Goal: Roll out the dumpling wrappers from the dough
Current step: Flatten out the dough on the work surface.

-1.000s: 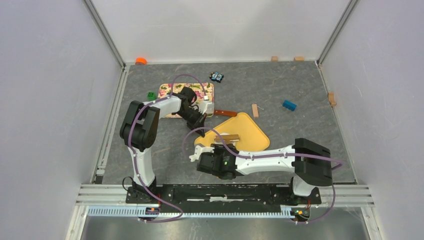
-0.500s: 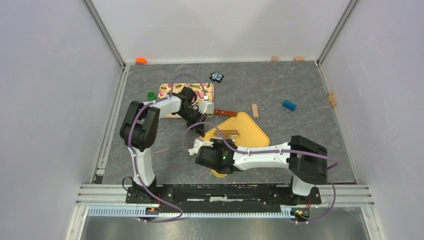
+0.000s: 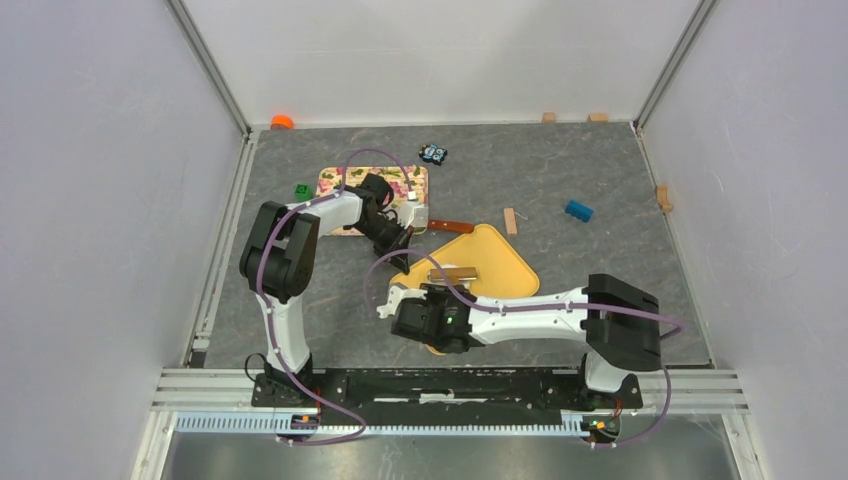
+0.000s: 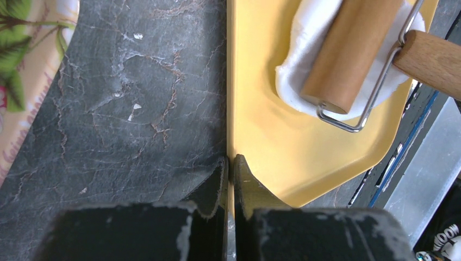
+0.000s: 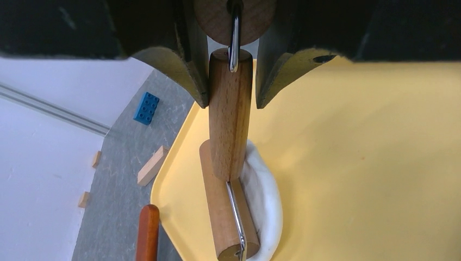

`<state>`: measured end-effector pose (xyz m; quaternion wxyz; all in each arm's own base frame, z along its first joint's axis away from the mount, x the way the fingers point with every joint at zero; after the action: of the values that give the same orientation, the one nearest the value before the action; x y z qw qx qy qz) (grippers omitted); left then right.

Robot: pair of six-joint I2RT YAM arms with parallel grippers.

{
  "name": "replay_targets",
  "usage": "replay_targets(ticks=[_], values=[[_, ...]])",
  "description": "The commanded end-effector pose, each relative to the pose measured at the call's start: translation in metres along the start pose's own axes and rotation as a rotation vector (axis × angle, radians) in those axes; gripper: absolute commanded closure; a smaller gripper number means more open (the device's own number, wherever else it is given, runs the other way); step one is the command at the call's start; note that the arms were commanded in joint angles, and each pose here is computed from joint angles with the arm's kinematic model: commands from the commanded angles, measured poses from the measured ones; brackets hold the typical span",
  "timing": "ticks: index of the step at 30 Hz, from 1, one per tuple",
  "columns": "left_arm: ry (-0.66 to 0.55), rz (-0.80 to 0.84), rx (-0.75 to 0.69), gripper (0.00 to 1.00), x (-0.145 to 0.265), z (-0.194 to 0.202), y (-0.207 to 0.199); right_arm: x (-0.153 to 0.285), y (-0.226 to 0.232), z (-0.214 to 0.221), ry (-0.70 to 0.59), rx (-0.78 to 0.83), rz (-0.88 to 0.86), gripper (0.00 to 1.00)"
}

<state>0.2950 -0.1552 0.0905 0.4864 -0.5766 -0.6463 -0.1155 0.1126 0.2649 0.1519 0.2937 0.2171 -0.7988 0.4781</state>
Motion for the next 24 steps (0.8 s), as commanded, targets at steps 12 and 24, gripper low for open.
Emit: replay_targets(ticks=[12, 24], values=[[0.124, -0.05, 0.048, 0.98, -0.013, 0.023, 0.01, 0.009, 0.042, 0.01, 0.12, 0.026, -0.35, 1.0], [0.124, -0.051, 0.046, 0.98, -0.013, 0.023, 0.011, -0.03, 0.028, 0.003, 0.11, -0.005, -0.313, 1.0]])
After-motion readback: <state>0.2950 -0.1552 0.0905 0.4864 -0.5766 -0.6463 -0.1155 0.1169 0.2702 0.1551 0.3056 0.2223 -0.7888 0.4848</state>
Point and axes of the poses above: each gripper's point midway between its finger pads, its own x axis back along the fingers, its own y axis along the line the jaws close on, z = x × y, the point moved 10 cm from there along x, back along the fingers, and after that the axes turned 14 degrees about -x, right-handed, at the moved point
